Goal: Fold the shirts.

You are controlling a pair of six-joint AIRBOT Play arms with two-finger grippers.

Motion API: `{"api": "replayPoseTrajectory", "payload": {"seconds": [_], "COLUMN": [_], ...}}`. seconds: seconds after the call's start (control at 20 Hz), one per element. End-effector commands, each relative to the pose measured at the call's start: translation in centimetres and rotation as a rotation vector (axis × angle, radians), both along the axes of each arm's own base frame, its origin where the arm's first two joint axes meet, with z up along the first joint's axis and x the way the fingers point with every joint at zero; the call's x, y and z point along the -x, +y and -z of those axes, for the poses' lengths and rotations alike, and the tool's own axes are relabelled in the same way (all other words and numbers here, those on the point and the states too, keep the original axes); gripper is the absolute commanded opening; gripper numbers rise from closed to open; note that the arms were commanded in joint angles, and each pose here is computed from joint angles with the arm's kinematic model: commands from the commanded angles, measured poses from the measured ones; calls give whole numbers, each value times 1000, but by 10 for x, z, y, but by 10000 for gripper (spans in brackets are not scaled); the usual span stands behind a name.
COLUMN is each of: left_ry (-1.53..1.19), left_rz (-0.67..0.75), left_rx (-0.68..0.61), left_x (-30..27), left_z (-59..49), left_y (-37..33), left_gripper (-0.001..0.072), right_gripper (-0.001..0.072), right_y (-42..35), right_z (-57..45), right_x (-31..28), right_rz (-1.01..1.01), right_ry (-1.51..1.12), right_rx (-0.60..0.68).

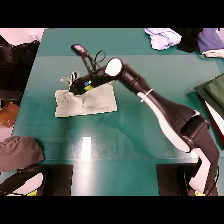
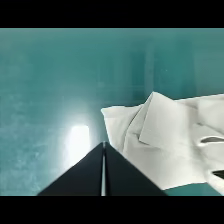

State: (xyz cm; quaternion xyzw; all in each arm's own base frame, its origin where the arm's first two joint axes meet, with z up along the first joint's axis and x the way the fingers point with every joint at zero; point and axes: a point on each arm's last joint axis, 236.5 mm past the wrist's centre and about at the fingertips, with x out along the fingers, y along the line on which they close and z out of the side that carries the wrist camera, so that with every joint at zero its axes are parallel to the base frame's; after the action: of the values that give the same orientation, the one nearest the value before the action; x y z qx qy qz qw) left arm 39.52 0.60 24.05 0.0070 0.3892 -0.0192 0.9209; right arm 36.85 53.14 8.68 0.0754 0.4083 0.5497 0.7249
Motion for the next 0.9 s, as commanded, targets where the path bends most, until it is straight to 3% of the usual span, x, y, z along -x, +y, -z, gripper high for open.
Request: {"api": "replayPoseTrajectory", "payload": {"seconds": [0.0, 0.05, 0.1, 0.25, 0.45, 0.6, 0.85], "left_ry": [9, 9, 9, 10, 38, 44, 42], "left_rz": [-9, -4, -1, 7, 11, 14, 27], "left_rx": [2, 9, 17, 30, 33, 37, 60], "left_x": [4, 4, 4, 4, 9, 10, 10], "left_z": [0, 0, 0, 0, 4, 5, 4], "left_y": [3, 1, -1, -4, -5, -7, -13], "left_gripper": [34, 34, 33, 34, 34, 34, 34], "right_gripper": [160, 457, 624, 636, 627, 626, 627], "right_y": [28, 36, 46, 52, -39, -150, -271], "right_z": [26, 21, 9, -25, -8, 31, 91], "right_x": [4, 9, 18, 40, 4, -35, -58], "right_rz": [32, 27, 5, -82, -77, 69, 373], "right_ry": [-30, -33, -32, -47, -29, 149, 517], "right_rx": [-18, -48, -101, -191, 61, 227, 219]}}
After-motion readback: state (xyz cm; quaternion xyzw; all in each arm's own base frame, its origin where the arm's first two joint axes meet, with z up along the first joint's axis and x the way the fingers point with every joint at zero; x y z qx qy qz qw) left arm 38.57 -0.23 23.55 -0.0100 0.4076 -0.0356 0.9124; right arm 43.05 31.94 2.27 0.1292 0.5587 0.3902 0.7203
